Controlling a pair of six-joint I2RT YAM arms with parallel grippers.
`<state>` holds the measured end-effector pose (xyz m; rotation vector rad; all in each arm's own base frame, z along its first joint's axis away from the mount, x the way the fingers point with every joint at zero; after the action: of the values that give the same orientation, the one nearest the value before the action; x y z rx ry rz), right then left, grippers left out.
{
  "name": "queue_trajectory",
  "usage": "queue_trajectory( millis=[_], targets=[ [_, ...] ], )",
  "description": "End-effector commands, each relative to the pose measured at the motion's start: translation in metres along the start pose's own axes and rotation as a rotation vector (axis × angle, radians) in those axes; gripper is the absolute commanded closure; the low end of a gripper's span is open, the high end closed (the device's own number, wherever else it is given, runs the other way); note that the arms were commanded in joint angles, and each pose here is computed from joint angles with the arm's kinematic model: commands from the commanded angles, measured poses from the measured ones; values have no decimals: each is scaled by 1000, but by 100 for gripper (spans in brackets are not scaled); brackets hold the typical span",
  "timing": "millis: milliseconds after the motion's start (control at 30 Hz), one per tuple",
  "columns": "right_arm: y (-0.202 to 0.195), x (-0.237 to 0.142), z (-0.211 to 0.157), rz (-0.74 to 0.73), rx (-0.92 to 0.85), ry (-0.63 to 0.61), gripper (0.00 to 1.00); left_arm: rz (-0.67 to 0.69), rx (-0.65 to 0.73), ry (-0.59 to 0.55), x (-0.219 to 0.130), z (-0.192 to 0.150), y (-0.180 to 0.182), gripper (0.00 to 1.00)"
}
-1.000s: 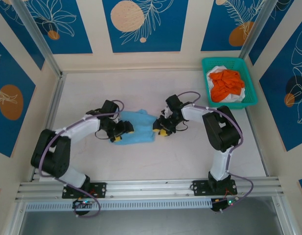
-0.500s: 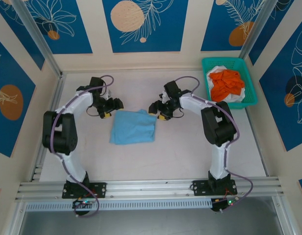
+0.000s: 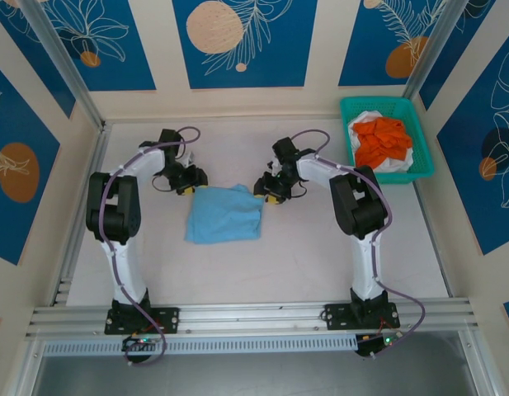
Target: Fold and stack the t-shirts
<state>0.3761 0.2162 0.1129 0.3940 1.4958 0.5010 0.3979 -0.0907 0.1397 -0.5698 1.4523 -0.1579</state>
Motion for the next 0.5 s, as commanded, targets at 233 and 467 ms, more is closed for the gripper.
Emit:
queue_trajectory(
  millis=[233,467],
  targets=[
    [12,4,12,-39,-83,-47,88,-57,-45,-65,8,-17,15,94],
    [52,-36,15,25,-211,-203,100,-103,2,-244,-28,-35,10,100]
  ],
)
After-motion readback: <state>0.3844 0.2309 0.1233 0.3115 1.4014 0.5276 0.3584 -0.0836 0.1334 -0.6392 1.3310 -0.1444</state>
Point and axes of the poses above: each hand's point on the last joint's axis, 136 mm out from that joint toward the fingers, its own x axis out along the fingers, its own y axis along the line the jaws close on, z = x × y, the point moved 10 cm from there along -x, back along the fingers, and after that the axes turned 8 degrees about -x, right-handed, at the moved point
